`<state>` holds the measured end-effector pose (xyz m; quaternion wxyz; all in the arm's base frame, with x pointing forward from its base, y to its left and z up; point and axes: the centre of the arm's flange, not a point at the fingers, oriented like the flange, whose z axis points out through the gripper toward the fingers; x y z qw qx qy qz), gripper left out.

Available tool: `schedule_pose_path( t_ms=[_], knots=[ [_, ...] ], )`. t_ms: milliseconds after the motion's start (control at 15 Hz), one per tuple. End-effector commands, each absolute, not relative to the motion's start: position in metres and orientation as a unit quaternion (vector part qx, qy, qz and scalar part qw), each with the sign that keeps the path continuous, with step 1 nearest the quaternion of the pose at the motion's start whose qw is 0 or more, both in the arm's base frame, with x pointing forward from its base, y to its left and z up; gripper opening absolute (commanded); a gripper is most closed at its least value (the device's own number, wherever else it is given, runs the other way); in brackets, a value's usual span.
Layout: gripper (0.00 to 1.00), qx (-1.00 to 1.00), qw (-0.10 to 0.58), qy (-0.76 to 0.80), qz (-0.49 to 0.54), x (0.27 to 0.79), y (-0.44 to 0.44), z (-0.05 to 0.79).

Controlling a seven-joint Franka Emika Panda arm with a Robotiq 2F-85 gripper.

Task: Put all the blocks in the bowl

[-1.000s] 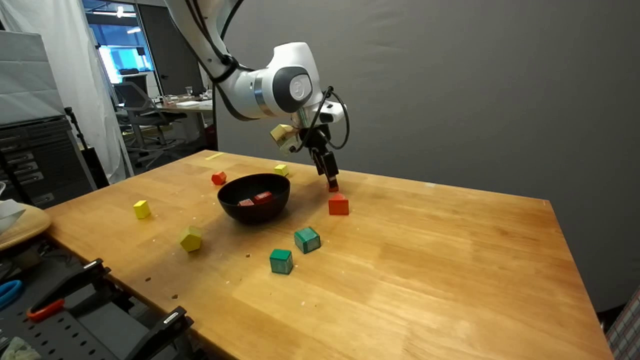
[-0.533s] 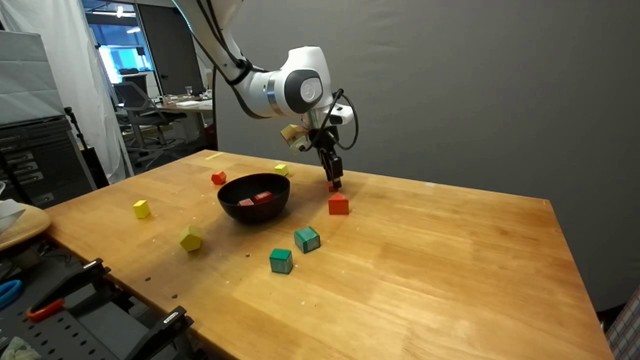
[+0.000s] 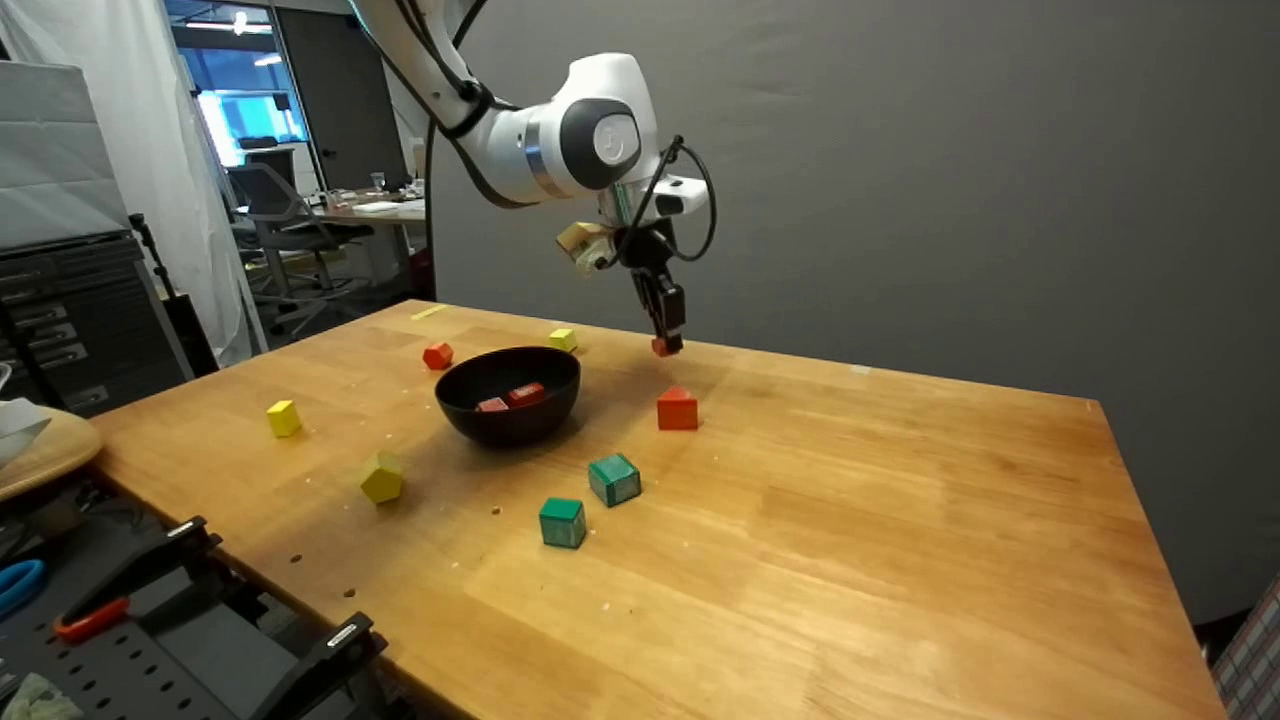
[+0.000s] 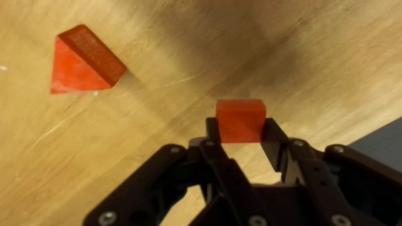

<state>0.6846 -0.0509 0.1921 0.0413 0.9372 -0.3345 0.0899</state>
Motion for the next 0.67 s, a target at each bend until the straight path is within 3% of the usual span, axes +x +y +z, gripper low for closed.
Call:
schedule_pose_path(
  t_ms=[0,200,467,600],
  knots=[
    [0.13,0.951,0.061,-0.273,0.134,0.637,-0.033,0.269],
    [0.13,0.960,0.044,-0.258,0.103,0.598,-0.011,0.299],
    [0.13,0.972,-0.038,-0.233,0.013,0.549,0.028,0.277],
    [0.13,0.967,-0.040,-0.251,0.004,0.539,0.040,0.260]
  ],
)
